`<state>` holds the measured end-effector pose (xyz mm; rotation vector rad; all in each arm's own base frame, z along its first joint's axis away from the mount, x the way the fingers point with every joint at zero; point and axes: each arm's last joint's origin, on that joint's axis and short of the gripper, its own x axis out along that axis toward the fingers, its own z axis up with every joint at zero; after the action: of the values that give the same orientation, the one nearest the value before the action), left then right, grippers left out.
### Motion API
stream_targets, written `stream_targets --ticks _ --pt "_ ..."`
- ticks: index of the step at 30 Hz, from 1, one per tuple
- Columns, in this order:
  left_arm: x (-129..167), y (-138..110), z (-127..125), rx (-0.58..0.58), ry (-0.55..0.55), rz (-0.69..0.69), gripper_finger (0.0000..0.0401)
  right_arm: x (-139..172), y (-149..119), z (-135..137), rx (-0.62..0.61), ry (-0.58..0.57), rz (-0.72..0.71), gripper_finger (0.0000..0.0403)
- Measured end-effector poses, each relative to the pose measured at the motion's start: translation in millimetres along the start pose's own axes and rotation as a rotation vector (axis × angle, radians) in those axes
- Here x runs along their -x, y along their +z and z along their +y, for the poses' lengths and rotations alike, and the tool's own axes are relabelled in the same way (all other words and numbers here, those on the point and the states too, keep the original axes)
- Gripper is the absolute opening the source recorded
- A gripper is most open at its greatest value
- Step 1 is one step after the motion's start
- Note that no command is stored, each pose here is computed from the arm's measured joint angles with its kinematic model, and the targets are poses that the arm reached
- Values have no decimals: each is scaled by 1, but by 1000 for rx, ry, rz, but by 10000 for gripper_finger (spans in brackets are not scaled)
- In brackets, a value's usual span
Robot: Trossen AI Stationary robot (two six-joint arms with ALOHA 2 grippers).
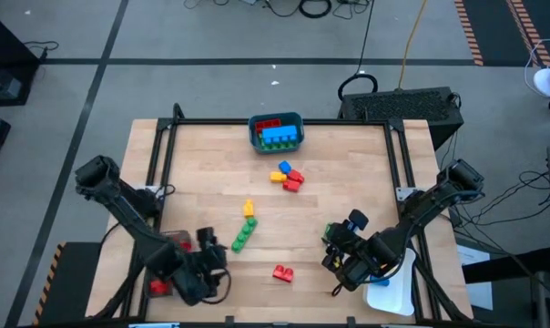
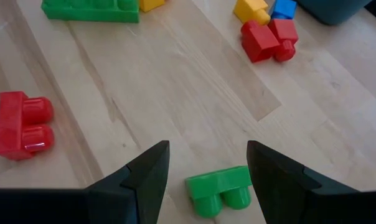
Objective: Sort blocks by size
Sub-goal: Put the red game piece into the grey container
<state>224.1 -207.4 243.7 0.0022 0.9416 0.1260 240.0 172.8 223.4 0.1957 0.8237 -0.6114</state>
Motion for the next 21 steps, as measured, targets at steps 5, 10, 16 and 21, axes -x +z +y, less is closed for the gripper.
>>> stream_targets --ticks 5,10,16,21 --pt "-21 24 3 -83 -50 -124 313 1 -1 2 -8 18 -6 201" --pt "-50 39 4 -173 -82 -160 313 3 -2 3 -5 27 -8 201" --pt "-87 51 2 -247 -167 -191 313 4 -3 4 -5 30 -10 201" --pt "-116 55 5 -273 -213 -191 313 4 -3 4 -7 35 -12 201"
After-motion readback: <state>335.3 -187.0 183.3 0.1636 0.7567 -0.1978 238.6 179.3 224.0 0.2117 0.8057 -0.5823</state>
